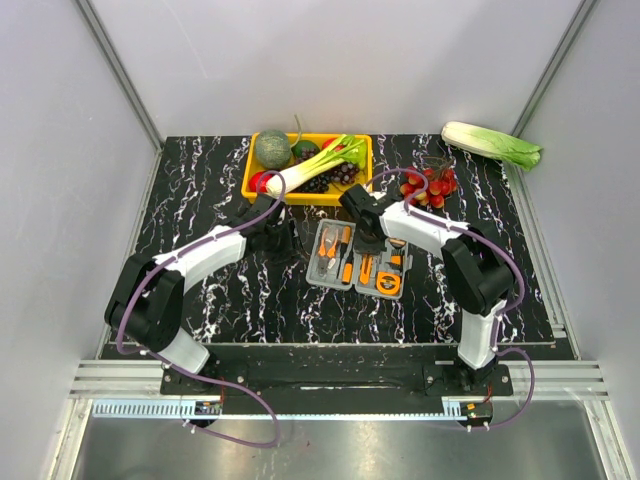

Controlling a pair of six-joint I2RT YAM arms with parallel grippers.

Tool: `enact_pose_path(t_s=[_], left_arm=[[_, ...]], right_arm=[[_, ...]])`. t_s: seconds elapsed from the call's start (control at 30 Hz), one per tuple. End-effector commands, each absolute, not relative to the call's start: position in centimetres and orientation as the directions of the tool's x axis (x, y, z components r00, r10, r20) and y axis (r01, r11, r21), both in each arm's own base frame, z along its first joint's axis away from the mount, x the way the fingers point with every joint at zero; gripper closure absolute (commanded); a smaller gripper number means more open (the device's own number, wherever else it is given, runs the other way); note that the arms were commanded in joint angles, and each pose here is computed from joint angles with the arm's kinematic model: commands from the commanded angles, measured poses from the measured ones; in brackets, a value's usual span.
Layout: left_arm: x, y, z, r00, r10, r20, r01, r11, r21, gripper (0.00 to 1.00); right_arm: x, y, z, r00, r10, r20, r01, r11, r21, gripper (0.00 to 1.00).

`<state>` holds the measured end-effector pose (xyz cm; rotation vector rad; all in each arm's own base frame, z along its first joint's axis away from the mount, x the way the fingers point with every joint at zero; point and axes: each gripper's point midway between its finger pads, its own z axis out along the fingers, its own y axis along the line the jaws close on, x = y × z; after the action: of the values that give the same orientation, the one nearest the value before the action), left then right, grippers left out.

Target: Pack the tool kit

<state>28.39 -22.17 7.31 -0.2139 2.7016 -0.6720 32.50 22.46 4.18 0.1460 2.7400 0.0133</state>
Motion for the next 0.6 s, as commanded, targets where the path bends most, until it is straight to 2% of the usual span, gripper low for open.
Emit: enact_pose_path(t_s=[0.0, 0.4, 0.57], left_arm=[[29.1, -22.2, 8.1, -0.915, -0.231, -0.33, -0.041, 0.869, -0.493, 0.53], [29.1, -22.3, 8.0, -0.917, -0.23, -0.327, -0.043, 0.87, -0.492, 0.53], [29.1, -22.2, 8.1, -0.916, -0.23, -0.329, -0.042, 0.87, -0.492, 0.53]], right_arm=[[32.5, 22.7, 3.1, -0.919, 0.11, -0.379, 0.108, 0.994, 0.028, 0.87], [30.8, 21.6, 0.4, -0.94, 0.119, -0.321, 0.128, 0.992, -0.009, 1.0], [29.4, 21.1, -0.6, -0.944, 0.134, -0.3, 0.142, 0.99, -0.006, 1.0]])
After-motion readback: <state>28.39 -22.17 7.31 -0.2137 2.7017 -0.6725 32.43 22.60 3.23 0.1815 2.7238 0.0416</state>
